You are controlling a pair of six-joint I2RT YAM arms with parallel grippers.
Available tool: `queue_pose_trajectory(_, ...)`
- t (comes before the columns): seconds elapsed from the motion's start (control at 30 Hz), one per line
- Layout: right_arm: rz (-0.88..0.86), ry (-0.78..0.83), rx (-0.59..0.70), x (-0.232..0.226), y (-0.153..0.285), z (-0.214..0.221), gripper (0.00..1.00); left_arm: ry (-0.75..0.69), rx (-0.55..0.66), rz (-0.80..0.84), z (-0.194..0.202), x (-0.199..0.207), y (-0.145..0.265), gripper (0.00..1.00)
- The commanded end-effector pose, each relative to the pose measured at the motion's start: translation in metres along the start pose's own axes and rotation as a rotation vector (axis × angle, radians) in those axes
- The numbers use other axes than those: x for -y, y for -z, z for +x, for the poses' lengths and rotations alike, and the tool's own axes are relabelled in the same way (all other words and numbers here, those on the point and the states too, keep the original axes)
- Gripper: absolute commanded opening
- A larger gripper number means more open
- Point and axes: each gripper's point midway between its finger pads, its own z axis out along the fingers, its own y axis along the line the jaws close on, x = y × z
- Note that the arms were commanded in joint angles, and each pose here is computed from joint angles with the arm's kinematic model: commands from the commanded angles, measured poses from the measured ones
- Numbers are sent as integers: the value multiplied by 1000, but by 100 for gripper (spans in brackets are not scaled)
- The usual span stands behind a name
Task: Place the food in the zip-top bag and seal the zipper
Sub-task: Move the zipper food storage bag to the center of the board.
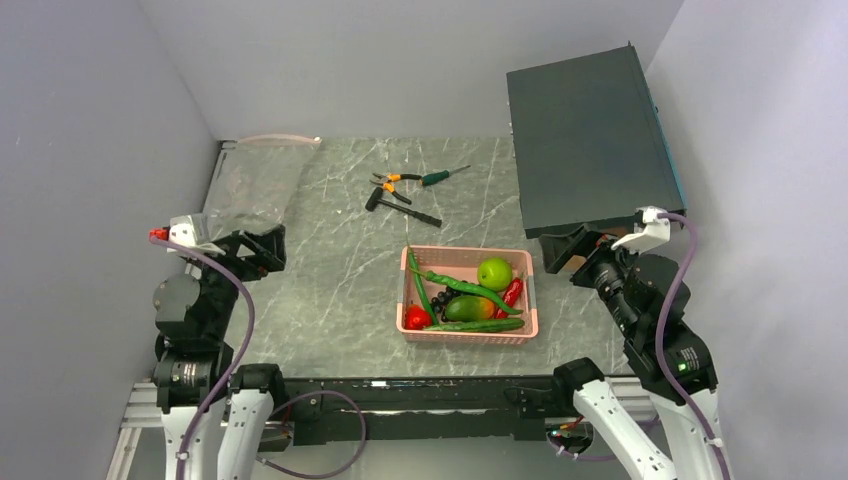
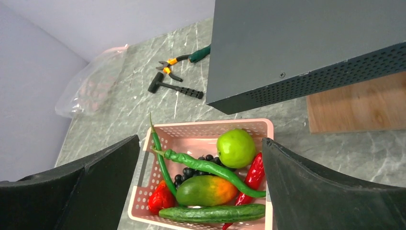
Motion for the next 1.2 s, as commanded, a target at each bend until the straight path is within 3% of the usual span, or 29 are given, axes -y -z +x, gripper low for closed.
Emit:
queue_pose_trajectory(0.0,-5,66,5,-7,1,-17,100,96,-71,-169,7,-21,12,99)
queue_pose_trajectory(0.17,-27,80,27,-15,-4,-27,100,98,-211,-192,28,-22,20,99)
queue_pose_trajectory(0.4,-147,49,8,-40,-13,-26,100,145,-297,-139,59,-17,22,99)
queue_pose_trajectory(0.57,-337,89,-66,-74,-17,-15,100,239,-306,-250,76,-34,21,99)
queue_pose_trajectory(0.8,-533,92,-177,-108,-32,6,100,267,-447,-290,98,-40,-1,99)
queue_pose_trajectory(1.03,-534,129,-321,-132,-60,47,100,343,-408,-328,91,-50,-37,99)
queue_pose_trajectory(1.17,-543,187,-386,-151,-61,74,100,438,-320,-466,83,-81,-59,99)
